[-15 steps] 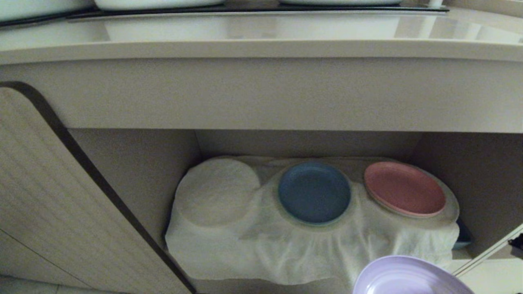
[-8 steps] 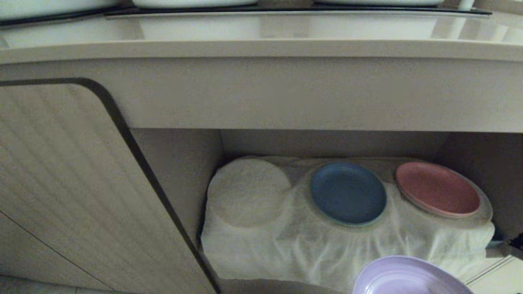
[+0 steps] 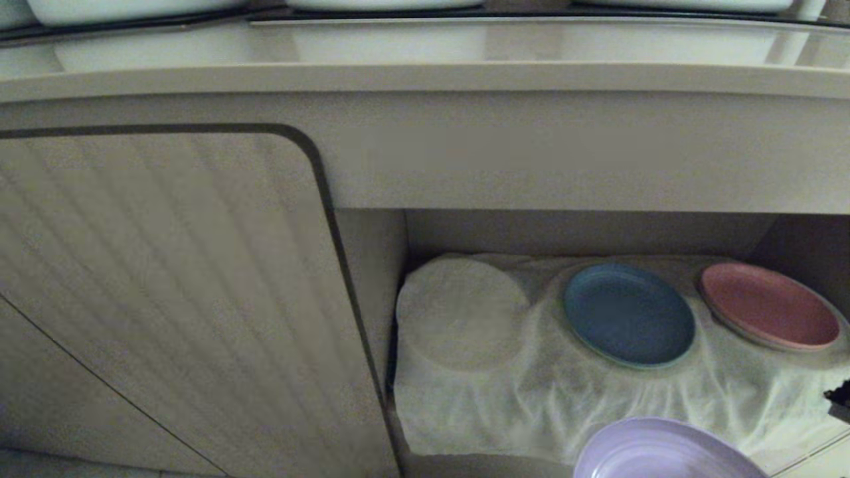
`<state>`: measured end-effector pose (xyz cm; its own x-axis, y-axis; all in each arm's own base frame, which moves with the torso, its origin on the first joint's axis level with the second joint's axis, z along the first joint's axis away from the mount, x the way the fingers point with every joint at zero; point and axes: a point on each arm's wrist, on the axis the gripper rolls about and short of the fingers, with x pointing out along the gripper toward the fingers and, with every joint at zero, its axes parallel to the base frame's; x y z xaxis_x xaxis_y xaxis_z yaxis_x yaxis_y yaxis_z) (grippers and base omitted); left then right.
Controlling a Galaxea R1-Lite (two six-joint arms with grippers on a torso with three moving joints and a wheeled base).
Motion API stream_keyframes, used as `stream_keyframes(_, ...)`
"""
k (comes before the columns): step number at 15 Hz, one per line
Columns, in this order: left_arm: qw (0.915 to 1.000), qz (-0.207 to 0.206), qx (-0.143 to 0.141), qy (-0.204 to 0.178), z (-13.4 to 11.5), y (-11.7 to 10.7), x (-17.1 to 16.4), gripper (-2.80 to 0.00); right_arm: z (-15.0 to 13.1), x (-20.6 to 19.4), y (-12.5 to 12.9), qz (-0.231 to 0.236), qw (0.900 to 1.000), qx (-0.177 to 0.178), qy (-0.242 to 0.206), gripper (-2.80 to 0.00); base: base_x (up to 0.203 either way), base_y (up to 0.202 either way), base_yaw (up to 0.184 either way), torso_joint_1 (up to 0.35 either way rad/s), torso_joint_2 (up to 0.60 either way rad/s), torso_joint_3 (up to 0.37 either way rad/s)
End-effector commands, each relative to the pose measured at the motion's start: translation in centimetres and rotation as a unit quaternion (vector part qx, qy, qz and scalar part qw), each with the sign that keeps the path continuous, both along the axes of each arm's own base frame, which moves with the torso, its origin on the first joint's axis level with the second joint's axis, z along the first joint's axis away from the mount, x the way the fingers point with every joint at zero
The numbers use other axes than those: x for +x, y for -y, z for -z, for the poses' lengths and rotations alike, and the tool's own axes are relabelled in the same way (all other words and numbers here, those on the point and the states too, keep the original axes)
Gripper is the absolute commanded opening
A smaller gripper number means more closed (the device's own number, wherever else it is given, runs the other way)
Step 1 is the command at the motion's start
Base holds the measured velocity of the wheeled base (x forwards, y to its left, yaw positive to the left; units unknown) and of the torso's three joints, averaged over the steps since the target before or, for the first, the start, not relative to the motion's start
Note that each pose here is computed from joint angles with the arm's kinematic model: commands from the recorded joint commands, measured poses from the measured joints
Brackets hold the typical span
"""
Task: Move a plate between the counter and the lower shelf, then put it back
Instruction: Put the plate in the cupboard
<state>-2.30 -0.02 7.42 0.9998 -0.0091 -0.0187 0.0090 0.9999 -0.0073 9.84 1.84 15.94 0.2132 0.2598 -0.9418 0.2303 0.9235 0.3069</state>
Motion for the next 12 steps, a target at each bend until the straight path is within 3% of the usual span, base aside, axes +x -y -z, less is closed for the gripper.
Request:
stream_keyframes(1,1.0,0.0,0.0,0.0,0.0,0.0,0.0,-2.8,0.0,-0.05,0.0,0.001,1.0,0.001,-0.002,-2.8,0.0,0.197,-0.002,-0.006,0.0,0.006)
stream_keyframes(9,1.0,0.0,0.0,0.0,0.0,0.0,0.0,-2.8,0.07,-0.08,0.0,0.0,1.0,0.001,-0.004,-2.8,0.0,0.193,-0.002,0.003,0.0,0.002)
stream_keyframes(12,1.0,0.0,0.0,0.0,0.0,0.0,0.0,-2.8,0.09,-0.13,0.01,0.001,1.0,0.001,-0.004,-2.8,0.0,0.065,-0.002,0.002,0.0,0.005)
